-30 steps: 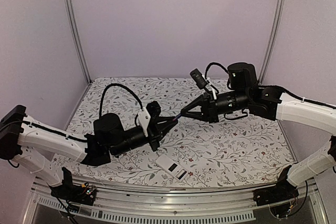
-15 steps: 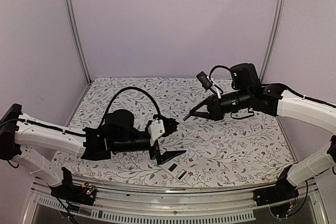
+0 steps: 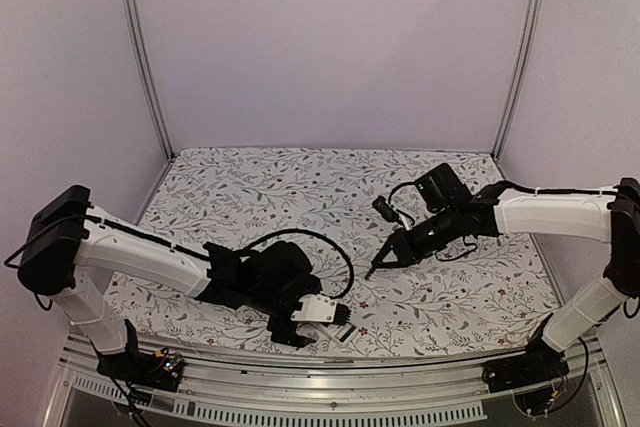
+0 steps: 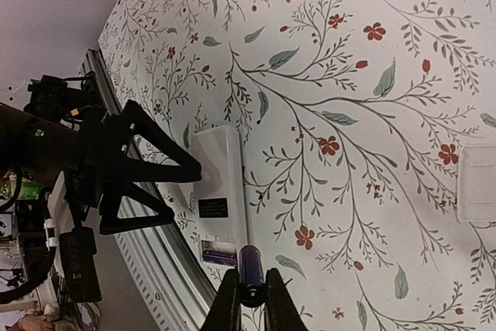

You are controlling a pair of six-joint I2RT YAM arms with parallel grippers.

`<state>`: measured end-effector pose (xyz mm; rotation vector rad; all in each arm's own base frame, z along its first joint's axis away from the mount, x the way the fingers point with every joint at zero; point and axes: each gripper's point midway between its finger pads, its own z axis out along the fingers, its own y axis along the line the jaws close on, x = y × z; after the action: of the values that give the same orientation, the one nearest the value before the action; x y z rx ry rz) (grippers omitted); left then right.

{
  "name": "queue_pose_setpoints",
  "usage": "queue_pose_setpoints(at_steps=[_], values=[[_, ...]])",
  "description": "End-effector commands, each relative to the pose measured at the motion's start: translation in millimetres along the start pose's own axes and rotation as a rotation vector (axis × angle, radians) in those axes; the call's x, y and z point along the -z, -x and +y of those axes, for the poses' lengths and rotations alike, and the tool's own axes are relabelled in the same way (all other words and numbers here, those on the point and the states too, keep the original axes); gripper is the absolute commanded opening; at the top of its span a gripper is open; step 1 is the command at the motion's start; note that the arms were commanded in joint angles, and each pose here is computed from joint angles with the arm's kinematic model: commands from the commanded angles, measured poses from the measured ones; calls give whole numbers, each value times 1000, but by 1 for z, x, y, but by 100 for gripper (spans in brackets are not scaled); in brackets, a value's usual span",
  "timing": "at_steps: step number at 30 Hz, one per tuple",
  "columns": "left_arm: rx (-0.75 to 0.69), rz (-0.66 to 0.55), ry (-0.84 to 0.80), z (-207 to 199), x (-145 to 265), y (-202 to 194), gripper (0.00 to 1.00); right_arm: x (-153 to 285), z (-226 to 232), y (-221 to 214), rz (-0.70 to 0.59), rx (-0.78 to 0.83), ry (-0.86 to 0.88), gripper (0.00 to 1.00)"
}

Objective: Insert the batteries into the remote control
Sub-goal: Hold the remote control without batteries at the center of the board.

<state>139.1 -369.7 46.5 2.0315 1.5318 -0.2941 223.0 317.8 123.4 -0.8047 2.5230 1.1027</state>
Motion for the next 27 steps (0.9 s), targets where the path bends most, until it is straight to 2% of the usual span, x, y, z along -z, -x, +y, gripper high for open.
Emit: queue_pose_setpoints(at_steps=[1,10,19,27], values=[[-32,19,-15,-3,-8,-11,93,-18,16,-17,37,-37,72,0],[-28,-10,17,0,-13,-21,93,-47,30,-57,138,-91,138,0],[3,-78,55,10,-17,-10,93,-65,38,-62,155,-108,164,0],[-22,-93,-24,6,-29,-8,93,-70,34,-69,163,-121,139,0]])
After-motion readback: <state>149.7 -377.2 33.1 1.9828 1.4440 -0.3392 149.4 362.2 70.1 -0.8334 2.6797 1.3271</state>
